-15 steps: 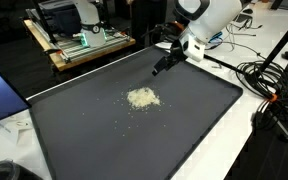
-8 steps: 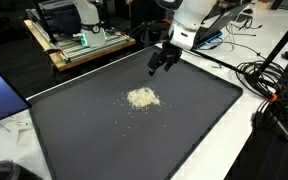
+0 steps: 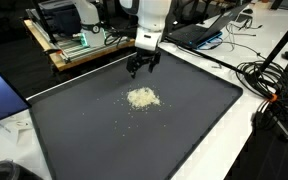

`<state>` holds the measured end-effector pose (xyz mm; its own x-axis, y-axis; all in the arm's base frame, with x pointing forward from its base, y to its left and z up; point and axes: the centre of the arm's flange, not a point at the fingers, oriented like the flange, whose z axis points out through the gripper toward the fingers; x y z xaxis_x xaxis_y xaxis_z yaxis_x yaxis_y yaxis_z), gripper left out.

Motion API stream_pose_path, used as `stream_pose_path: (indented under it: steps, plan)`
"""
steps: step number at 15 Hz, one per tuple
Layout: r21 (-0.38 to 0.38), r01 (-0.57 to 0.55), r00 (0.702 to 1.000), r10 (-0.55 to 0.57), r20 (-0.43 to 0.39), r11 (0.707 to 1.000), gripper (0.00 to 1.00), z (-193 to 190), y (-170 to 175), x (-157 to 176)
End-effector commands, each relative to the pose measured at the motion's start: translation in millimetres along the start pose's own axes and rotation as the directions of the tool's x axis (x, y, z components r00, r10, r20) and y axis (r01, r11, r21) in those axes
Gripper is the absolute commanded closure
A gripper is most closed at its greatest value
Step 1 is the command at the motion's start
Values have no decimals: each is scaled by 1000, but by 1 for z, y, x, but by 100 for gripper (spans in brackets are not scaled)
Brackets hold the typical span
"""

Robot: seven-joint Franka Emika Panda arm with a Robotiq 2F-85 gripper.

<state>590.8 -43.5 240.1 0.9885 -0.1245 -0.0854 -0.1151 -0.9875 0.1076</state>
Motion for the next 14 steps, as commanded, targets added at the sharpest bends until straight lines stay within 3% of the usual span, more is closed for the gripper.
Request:
stream_pose_path:
  steps: [1,6,9,14]
  plan:
    - [-1,-3,1000,3,0,1000,0,0,2,0]
    - [0,28,1000,-28,-2,1000,0,0,-9,8]
    - [-37,65,996,-67,-57,997,0,15,-4,18]
    - [-25,125,982,-128,-142,992,0,47,8,32]
